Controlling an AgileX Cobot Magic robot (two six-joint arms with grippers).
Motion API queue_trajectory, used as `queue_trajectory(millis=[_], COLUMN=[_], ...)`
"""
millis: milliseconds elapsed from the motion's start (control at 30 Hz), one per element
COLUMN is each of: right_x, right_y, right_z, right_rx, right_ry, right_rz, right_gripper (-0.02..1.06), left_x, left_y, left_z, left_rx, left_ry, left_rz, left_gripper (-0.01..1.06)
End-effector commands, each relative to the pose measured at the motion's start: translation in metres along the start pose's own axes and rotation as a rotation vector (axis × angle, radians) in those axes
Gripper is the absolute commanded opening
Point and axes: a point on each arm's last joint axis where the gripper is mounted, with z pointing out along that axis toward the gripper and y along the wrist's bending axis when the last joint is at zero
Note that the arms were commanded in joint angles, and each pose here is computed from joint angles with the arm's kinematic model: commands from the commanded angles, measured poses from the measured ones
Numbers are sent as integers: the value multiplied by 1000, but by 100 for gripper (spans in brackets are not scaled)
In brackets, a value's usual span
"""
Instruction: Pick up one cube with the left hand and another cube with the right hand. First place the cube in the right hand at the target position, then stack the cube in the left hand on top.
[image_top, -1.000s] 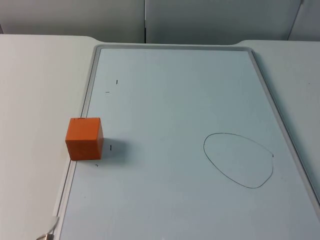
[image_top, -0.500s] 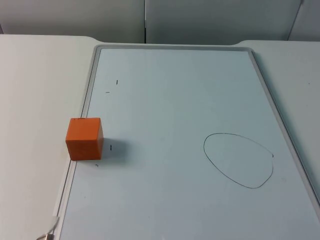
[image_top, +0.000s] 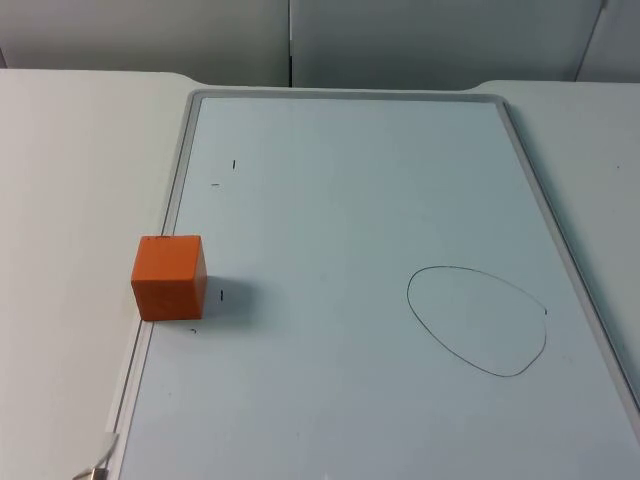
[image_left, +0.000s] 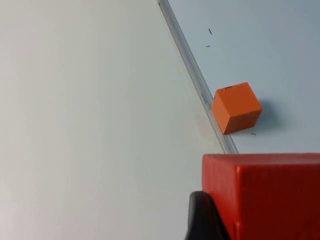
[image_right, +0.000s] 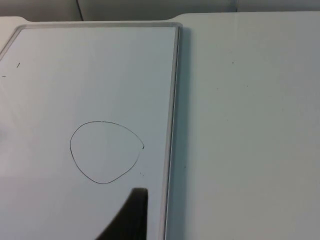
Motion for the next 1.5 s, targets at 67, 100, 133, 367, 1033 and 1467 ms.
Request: queue_trajectory(millis=[67, 100, 133, 367, 1033, 1467], right_x=[1, 1, 1, 1, -190, -314], right_y=[0, 0, 0, 0, 34, 117], right_z=[1, 1, 1, 1, 26, 177], right_rx=[7, 7, 7, 7, -377, -757], right_ry=[-5, -5, -5, -5, -342, -111], right_rz=[1, 1, 1, 1, -229, -461], right_gripper=[105, 105, 105, 105, 102, 99], left_x=[0, 0, 0, 0, -1, 0], left_y=[-1, -1, -1, -1, -1, -3], left_z=[-1, -1, -1, -1, -1, -1], left_rx=[7, 9, 10, 10, 16, 40], left_ry=[-12, -12, -12, -14, -21, -8], left_rz=[-8, -10, -10, -10, -14, -54], left_gripper=[0, 0, 0, 0, 0, 0])
